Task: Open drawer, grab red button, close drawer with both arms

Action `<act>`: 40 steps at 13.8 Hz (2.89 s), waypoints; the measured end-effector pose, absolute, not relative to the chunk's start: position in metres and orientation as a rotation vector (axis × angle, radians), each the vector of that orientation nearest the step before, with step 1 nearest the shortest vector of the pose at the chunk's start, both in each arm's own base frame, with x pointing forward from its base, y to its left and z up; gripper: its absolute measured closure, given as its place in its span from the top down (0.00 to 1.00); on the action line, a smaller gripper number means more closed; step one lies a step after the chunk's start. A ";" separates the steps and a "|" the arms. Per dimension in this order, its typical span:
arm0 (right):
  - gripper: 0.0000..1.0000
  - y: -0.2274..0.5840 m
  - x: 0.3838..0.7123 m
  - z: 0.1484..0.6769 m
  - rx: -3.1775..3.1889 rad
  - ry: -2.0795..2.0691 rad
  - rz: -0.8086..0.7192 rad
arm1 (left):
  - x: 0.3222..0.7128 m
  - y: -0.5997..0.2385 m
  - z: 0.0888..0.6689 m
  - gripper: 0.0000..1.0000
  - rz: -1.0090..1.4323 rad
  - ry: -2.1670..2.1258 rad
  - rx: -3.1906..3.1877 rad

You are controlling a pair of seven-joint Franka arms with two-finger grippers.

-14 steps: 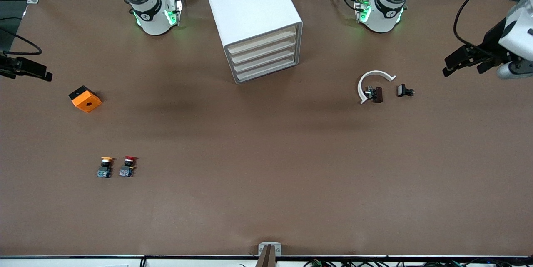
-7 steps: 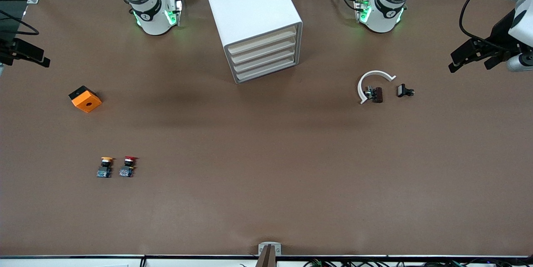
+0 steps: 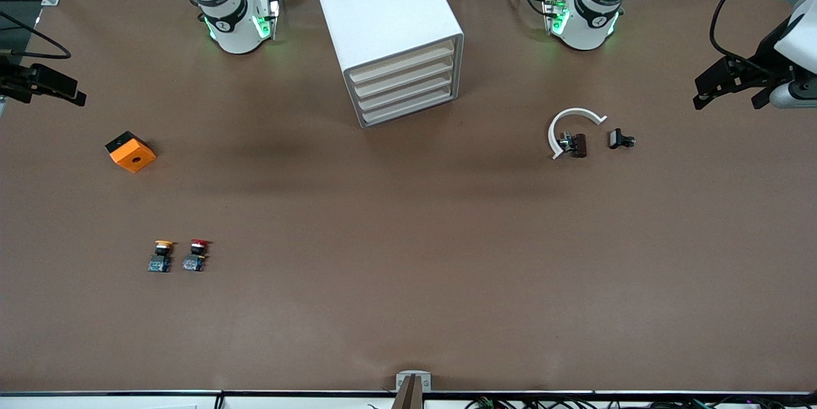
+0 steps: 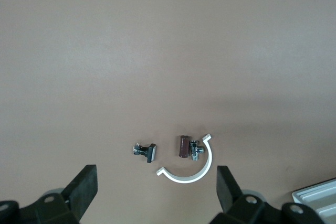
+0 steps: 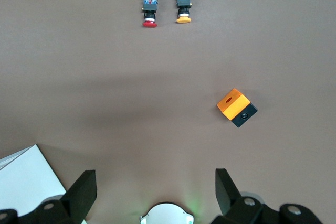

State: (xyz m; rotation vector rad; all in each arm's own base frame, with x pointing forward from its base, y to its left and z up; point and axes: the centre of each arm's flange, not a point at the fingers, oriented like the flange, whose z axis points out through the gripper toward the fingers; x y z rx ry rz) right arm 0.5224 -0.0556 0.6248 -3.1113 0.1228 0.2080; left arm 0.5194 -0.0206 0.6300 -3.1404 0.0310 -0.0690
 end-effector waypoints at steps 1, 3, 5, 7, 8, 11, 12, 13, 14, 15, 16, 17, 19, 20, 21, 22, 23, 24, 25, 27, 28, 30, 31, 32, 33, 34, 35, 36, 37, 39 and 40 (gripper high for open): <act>1.00 -0.056 0.519 0.624 -3.111 0.123 0.203 | 0.520 -0.015 0.630 1.00 -0.069 0.021 -3.141; 1.00 -0.055 0.512 0.624 -3.110 0.123 0.194 | 0.520 -0.010 0.630 1.00 -0.069 -0.005 -3.146; 1.00 -0.057 0.504 0.624 -3.108 0.129 0.179 | 0.520 -0.012 0.630 1.00 -0.069 -0.038 -3.147; 1.00 -0.064 0.497 0.622 -3.104 0.147 0.155 | 0.520 -0.015 0.630 1.00 -0.069 -0.045 -3.148; 1.00 -0.064 0.494 0.621 -3.103 0.148 0.148 | 0.520 -0.015 0.630 1.00 -0.069 -0.058 -3.148; 1.00 -0.061 0.490 0.623 -3.102 0.139 0.133 | 0.520 -0.016 0.630 1.00 -0.068 -0.115 -3.148; 1.00 -0.060 0.490 0.624 -3.102 0.136 0.130 | 0.520 -0.018 0.630 1.00 -0.068 -0.136 -3.147; 1.00 -0.060 0.489 0.625 -3.102 0.134 0.126 | 0.519 -0.021 0.630 1.00 -0.068 -0.150 -3.146; 1.00 -0.060 0.489 0.626 -3.102 0.134 0.123 | 0.519 -0.024 0.630 1.00 -0.068 -0.154 -3.146; 1.00 -0.060 0.488 0.627 -3.102 0.134 0.120 | 0.519 -0.027 0.630 1.00 -0.068 -0.147 -3.145; 1.00 -0.060 0.488 0.628 -3.102 0.134 0.118 | 0.519 -0.028 0.630 1.00 -0.068 -0.144 -3.145; 1.00 -0.060 0.488 0.628 -3.102 0.134 0.118 | 0.519 -0.028 0.630 1.00 -0.068 -0.136 -3.146; 1.00 -0.059 0.488 0.628 -3.101 0.133 0.118 | 0.519 -0.026 0.630 1.00 -0.068 -0.062 -3.147; 1.00 -0.059 0.487 0.628 -3.101 0.132 0.117 | 0.519 -0.025 0.630 1.00 -0.068 -0.037 -3.147; 1.00 -0.059 0.487 0.628 -3.101 0.130 0.117 | 0.519 -0.024 0.630 1.00 -0.068 -0.033 -3.147; 1.00 -0.058 0.487 0.628 -3.101 0.128 0.117 | 0.519 -0.024 0.630 1.00 -0.068 -0.033 -3.147; 1.00 -0.057 0.487 0.628 -3.101 0.127 0.117 | 0.519 -0.024 0.630 1.00 -0.068 -0.039 -3.147; 1.00 -0.057 0.487 0.628 -3.101 0.126 0.117 | 0.519 -0.024 0.630 1.00 -0.068 -0.046 -3.147; 1.00 -0.057 0.487 0.628 -3.101 0.126 0.117 | 0.519 -0.024 0.630 1.00 -0.068 -0.048 -3.147; 1.00 -0.057 0.487 0.628 -3.101 0.126 0.116 | 0.520 -0.024 0.630 1.00 -0.067 -0.048 -3.147; 1.00 -0.058 0.487 0.629 -3.101 0.128 0.116 | 0.520 -0.024 0.630 1.00 -0.067 -0.048 -3.147; 1.00 -0.059 0.487 0.629 -3.101 0.131 0.117 | 0.520 -0.024 0.630 1.00 -0.069 -0.049 -3.147; 1.00 -0.060 0.487 0.629 -3.101 0.132 0.117 | 0.520 -0.024 0.630 1.00 -0.069 -0.050 -3.147; 1.00 -0.060 0.486 0.629 -3.101 0.130 0.116 | 0.520 -0.023 0.630 1.00 -0.068 -0.050 -3.147; 1.00 -0.059 0.486 0.629 -3.101 0.127 0.115 | 0.520 -0.023 0.630 1.00 -0.068 -0.051 -3.147; 1.00 -0.058 0.486 0.629 -3.102 0.121 0.114 | 0.520 -0.023 0.630 1.00 -0.068 -0.052 -3.147; 1.00 -0.056 0.486 0.630 -3.103 0.112 0.114 | 0.520 -0.023 0.630 1.00 -0.068 -0.052 -3.147; 1.00 -0.054 0.486 0.630 -3.104 0.105 0.113 | 0.520 -0.023 0.630 1.00 -0.068 -0.052 -3.147; 1.00 -0.052 0.486 0.630 -3.104 0.101 0.112 | 0.520 -0.022 0.629 1.00 -0.067 -0.053 -3.147; 1.00 -0.052 0.486 0.630 -3.104 0.080 0.112 | 0.520 -0.022 0.629 1.00 -0.066 -0.055 -3.147; 1.00 -0.052 0.486 0.630 -3.104 0.074 0.112 | 0.520 -0.022 0.629 1.00 -0.066 -0.055 -3.147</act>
